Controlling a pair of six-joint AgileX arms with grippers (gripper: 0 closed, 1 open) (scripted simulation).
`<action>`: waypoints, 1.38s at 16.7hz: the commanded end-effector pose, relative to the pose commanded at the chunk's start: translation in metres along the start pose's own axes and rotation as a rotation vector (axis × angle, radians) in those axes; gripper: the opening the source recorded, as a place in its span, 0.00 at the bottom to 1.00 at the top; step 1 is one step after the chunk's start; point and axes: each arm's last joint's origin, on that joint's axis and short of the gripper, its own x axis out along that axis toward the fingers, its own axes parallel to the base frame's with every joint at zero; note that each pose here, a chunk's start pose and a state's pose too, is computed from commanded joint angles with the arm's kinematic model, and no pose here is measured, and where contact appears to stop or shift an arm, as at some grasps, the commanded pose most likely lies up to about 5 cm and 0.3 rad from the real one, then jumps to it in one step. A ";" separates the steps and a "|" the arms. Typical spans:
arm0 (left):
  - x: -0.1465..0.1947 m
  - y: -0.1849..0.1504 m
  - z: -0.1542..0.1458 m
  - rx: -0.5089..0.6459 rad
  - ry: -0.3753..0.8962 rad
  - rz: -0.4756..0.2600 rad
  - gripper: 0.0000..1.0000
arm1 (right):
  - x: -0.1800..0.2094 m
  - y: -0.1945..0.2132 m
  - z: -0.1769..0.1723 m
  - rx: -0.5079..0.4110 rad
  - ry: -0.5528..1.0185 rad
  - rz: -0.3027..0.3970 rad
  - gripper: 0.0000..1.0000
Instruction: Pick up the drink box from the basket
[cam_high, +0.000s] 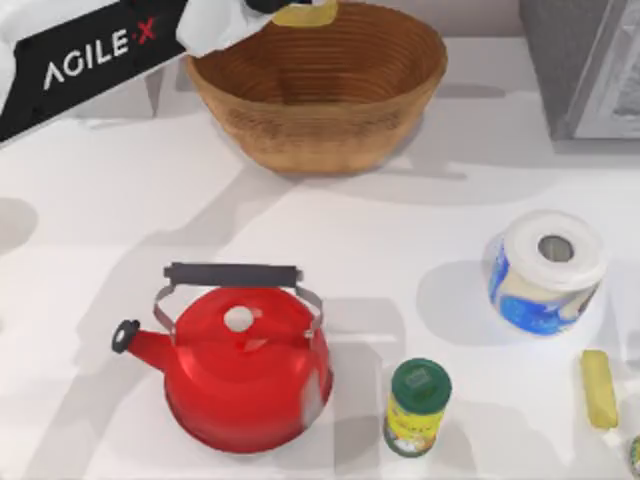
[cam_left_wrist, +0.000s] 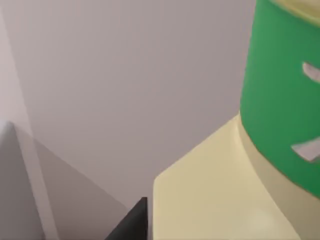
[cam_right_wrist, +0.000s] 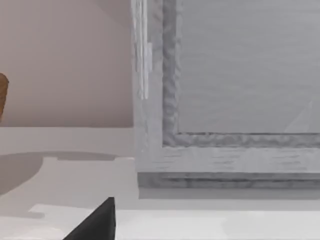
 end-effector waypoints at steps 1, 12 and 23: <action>-0.007 0.010 0.006 -0.003 -0.003 0.000 0.00 | 0.000 0.000 0.000 0.000 0.000 0.000 1.00; -0.201 0.190 0.004 -0.042 -0.112 -0.006 0.00 | 0.000 0.000 0.000 0.000 0.000 0.000 1.00; -0.288 0.249 -0.192 -0.003 -0.198 0.012 0.00 | 0.000 0.000 0.000 0.000 0.000 0.000 1.00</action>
